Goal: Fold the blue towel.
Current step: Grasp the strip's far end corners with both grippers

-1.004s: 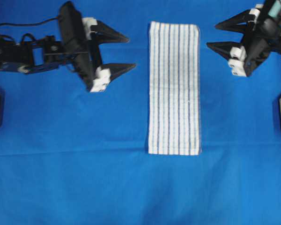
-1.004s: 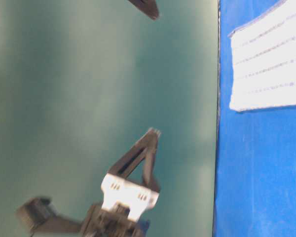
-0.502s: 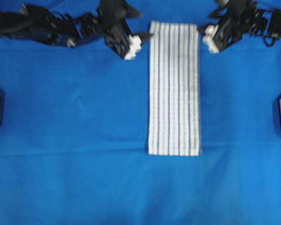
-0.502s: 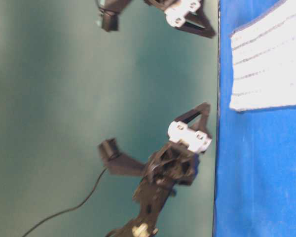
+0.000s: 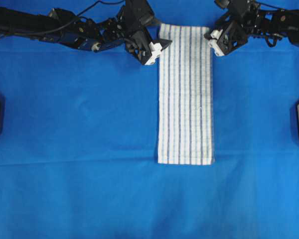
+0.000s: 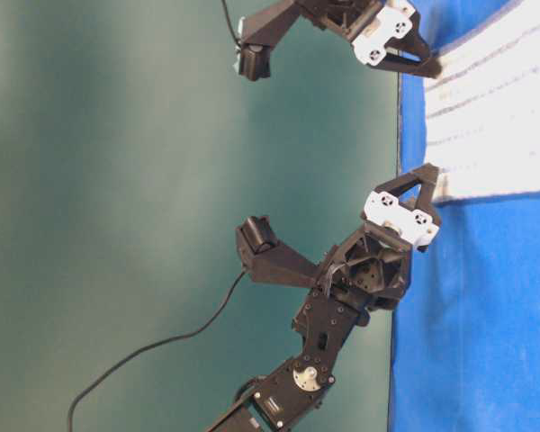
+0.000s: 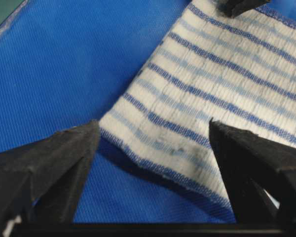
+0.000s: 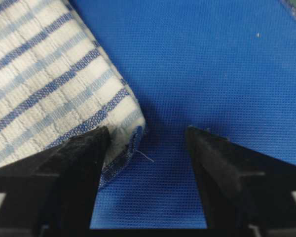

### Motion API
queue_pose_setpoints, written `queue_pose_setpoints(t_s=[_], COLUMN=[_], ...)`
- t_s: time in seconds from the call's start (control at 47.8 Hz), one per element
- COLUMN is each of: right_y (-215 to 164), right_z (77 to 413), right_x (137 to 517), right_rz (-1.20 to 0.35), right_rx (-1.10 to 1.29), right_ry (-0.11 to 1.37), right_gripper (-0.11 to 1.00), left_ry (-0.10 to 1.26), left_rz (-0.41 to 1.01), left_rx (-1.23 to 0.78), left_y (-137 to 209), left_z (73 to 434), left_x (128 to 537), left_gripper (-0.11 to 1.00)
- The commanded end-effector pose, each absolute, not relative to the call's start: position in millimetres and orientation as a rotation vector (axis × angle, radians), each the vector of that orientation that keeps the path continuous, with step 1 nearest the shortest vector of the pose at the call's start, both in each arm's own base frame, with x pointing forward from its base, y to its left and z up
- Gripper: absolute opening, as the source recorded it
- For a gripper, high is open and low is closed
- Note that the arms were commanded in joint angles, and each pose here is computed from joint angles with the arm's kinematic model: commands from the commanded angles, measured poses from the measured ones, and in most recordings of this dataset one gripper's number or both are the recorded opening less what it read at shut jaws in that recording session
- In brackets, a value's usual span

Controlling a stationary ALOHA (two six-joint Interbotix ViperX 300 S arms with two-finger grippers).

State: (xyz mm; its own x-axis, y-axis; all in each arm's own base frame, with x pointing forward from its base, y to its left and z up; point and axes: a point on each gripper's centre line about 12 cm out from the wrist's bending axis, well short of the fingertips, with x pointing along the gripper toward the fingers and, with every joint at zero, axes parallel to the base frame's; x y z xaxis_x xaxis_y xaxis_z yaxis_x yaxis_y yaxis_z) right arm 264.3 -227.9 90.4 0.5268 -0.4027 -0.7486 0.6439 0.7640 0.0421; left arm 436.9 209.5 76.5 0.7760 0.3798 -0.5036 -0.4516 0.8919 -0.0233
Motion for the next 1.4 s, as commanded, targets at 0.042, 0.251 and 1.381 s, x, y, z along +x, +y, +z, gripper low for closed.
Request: queue_pose_setpoints(t_s=[0.042,0.251,1.381], right_y=[-233,-232,-215], right_z=[94,85,132], right_x=[270,275,271], right_rz=[-0.633,-0.605,-0.612], right_rx=[0.323,0.339,0.299], right_ry=[0.770,0.741,0.665], right_gripper=[0.54,0.07,0.07], left_ry=[0.504,0.542,0.475], left_rz=[0.462,0.455,0.421], left_rx=[-0.143,-0.137,-0.045], left_y=[217,216,204], left_z=[88,80,130], left_x=[438,437,437], left_gripper=[0.82,0.26,0.01])
